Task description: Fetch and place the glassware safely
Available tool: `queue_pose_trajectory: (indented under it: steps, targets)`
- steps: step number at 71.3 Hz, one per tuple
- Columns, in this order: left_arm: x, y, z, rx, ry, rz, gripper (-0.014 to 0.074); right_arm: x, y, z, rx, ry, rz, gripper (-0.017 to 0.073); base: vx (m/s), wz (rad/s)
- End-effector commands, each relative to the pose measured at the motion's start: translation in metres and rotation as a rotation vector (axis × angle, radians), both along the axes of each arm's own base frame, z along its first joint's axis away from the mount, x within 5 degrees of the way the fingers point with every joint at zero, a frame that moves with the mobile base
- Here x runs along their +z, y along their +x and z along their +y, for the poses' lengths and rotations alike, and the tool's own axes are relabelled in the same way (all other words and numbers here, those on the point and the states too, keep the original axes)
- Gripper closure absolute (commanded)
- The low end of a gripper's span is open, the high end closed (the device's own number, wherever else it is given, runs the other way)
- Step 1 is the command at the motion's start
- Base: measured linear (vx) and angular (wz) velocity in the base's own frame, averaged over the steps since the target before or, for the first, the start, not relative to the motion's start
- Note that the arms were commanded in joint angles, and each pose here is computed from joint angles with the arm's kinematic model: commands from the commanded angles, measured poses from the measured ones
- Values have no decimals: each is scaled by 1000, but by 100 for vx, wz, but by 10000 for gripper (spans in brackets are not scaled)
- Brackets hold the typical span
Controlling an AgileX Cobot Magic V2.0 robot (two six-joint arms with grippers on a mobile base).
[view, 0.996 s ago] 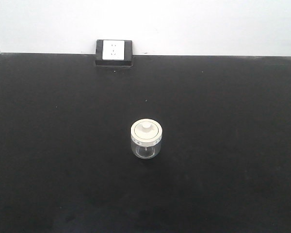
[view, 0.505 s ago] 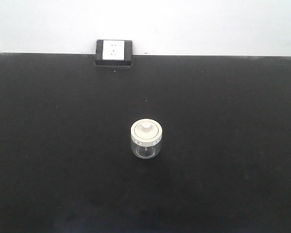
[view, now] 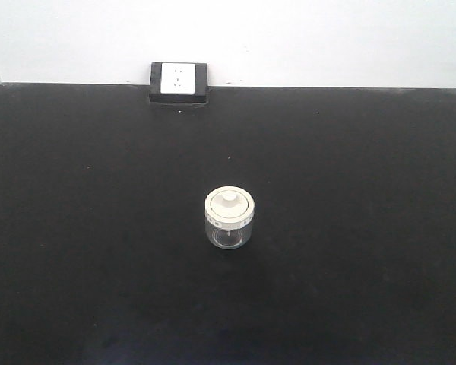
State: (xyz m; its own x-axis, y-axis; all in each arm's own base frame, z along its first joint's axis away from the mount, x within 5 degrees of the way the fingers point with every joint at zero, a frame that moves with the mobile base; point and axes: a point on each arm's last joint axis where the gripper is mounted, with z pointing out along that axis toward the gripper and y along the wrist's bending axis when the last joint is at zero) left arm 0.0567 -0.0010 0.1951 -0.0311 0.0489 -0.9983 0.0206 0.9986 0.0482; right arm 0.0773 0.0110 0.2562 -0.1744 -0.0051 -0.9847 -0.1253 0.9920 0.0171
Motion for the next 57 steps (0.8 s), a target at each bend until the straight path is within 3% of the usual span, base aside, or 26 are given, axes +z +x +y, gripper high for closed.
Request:
queue_pose_trajectory:
  steps: [1, 6, 10, 22, 57]
  targets:
    - [-1, 0, 0, -6, -19, -68, 601, 13, 2, -3, -27, -45, -78, 562, 0, 0]
    - [-1, 0, 0, -6, -19, -68, 601, 12, 2, -5, -38, -108, -72, 562, 0, 0]
    - [-1, 0, 0, -6, -19, -68, 601, 11, 1, -7, -61, -119, -58, 562, 0, 0]
    - [-1, 0, 0, -6, -19, -68, 601, 4, 1, -12, -135, -90, -6, 562, 0, 0]
    - [-1, 0, 0, -6, -19, -68, 601, -69, -21, -12, -150, -83, -116, 562, 0, 0]
